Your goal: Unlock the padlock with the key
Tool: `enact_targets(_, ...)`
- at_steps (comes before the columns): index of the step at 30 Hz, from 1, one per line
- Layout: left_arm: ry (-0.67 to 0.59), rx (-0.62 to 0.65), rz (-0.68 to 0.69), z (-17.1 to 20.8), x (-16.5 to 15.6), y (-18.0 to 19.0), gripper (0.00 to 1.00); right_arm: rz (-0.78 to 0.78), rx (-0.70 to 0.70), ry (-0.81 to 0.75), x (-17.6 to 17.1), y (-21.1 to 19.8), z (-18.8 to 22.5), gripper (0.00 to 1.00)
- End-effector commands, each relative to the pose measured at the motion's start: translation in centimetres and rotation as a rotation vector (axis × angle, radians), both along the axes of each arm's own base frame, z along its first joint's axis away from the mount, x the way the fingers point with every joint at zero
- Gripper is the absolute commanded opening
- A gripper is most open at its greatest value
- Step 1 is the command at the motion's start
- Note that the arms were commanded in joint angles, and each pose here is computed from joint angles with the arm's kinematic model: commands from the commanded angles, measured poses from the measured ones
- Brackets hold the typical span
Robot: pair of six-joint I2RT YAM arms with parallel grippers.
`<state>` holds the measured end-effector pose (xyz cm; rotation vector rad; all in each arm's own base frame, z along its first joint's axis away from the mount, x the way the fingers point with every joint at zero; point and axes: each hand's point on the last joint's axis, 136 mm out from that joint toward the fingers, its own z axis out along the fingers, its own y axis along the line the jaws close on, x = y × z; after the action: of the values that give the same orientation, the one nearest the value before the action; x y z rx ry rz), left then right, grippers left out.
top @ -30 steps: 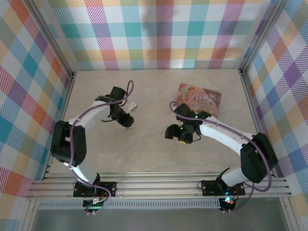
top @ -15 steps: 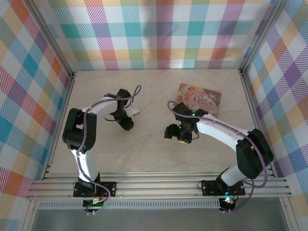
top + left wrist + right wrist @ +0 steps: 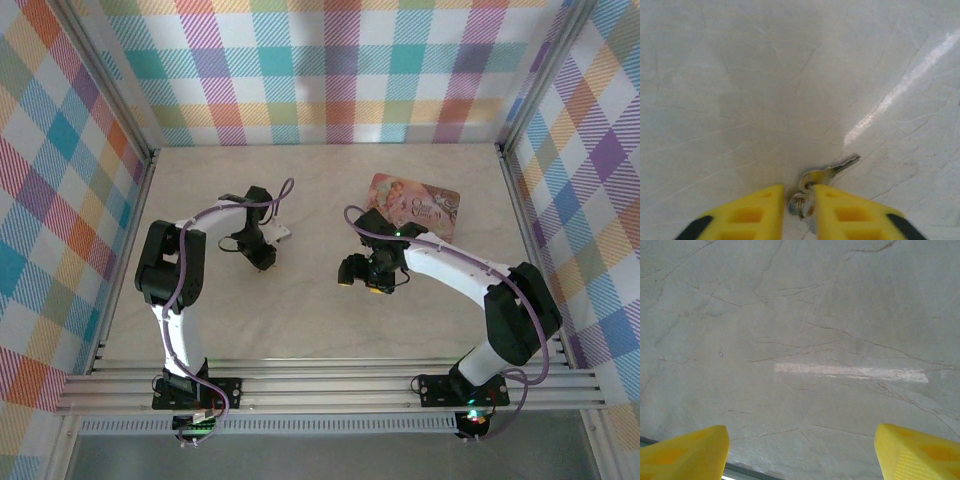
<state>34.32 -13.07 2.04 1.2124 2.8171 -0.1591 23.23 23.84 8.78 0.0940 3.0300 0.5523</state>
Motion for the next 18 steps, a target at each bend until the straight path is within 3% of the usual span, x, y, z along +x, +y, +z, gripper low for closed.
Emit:
enact_targets(1, 0.016, -0.045, -0.007, 0.2, -0.2, -0.7, 0.13, 0.013, -0.011, -0.009, -0.4, -0.4, 0.4, 0.77)
enact_targets(7, -0.012, -0.103, 0.015, 1.7, -0.9, -1.3, 0.0, -0.005, 0.016, -0.051, -0.4, -0.7, 1.5, 0.73)
enact_targets(18, -0.062, -0.253, 0.105, 5.8, -3.9, -2.4, 0.0, -0.184, 0.206, -0.11, 0.0, -0.7, 3.9, 0.57)
